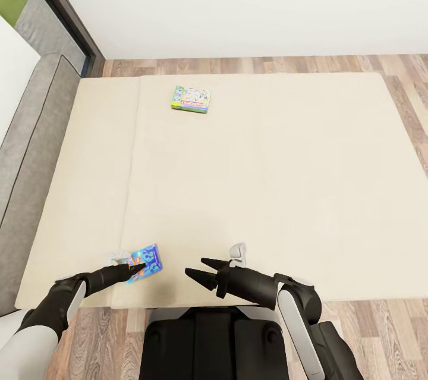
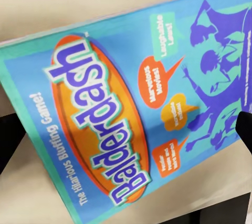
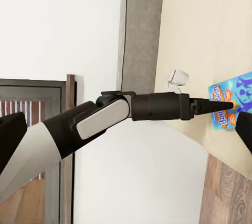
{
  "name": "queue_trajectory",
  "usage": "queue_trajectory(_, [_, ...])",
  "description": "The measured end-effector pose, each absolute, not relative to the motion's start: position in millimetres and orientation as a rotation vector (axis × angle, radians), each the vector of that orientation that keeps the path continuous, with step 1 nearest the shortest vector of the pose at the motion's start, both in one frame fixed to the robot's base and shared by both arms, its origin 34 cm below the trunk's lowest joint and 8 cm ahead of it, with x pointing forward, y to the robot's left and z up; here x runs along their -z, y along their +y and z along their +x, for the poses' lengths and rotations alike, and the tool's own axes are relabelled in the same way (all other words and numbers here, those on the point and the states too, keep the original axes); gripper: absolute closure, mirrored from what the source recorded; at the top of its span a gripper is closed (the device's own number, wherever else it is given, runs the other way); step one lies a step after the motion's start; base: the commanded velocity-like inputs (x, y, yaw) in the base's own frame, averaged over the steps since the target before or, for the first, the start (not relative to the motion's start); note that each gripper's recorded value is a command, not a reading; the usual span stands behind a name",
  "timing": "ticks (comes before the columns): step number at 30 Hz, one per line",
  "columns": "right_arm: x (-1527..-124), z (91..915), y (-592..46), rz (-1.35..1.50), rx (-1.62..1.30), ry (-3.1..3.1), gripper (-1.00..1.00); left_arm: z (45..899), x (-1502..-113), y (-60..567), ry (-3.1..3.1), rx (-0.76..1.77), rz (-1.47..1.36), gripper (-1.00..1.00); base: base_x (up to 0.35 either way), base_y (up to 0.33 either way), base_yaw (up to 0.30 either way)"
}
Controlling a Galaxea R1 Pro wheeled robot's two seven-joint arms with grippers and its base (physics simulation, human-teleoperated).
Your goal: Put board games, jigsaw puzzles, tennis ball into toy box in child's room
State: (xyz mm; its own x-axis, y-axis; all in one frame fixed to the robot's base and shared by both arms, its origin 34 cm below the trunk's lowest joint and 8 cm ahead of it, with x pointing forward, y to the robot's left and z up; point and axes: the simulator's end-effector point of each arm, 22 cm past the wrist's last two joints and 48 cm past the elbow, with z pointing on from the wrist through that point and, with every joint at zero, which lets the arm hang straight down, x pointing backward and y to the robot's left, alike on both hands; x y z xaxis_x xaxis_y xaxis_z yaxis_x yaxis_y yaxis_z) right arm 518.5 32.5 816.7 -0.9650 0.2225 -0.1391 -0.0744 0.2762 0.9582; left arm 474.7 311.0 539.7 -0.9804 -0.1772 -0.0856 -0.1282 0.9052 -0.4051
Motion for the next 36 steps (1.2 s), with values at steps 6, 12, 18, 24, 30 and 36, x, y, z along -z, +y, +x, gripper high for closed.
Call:
queue_trajectory(6, [-816.6, 518.4, 32.5, 0.137, -1.749, 2.302, -1.00, 475.1, -539.8, 311.0, 2.948, 0.614, -0.236, -1.00, 0.000, -0.162, 0.000])
queue_trajectory(12, [-816.4, 518.4, 32.5, 0.137, -1.747, 2.303, -1.00, 475.3, -539.9, 311.1, 2.947, 0.614, -0.236, -1.00, 0.000, -0.041, 0.000])
queue_trajectory(18, [-815.6, 518.4, 32.3, 0.137, -1.743, 2.306, -1.00, 475.3, -539.8, 311.1, 2.947, 0.614, -0.236, -1.00, 0.000, -0.092, 0.000])
queue_trajectory(24, [-815.4, 518.3, 32.3, 0.137, -1.743, 2.308, -1.00, 475.3, -539.9, 311.1, 2.947, 0.614, -0.236, -1.00, 0.000, -0.133, 0.000])
queue_trajectory(30, [-815.3, 518.3, 32.3, 0.137, -1.742, 2.308, -1.00, 475.3, -539.8, 311.1, 2.947, 0.614, -0.236, -1.00, 0.000, -0.123, 0.000])
queue_trajectory(36, [-815.3, 518.3, 32.3, 0.137, -1.742, 2.308, -1.00, 475.1, -539.8, 311.1, 2.948, 0.614, -0.237, -1.00, 0.000, -0.120, 0.000])
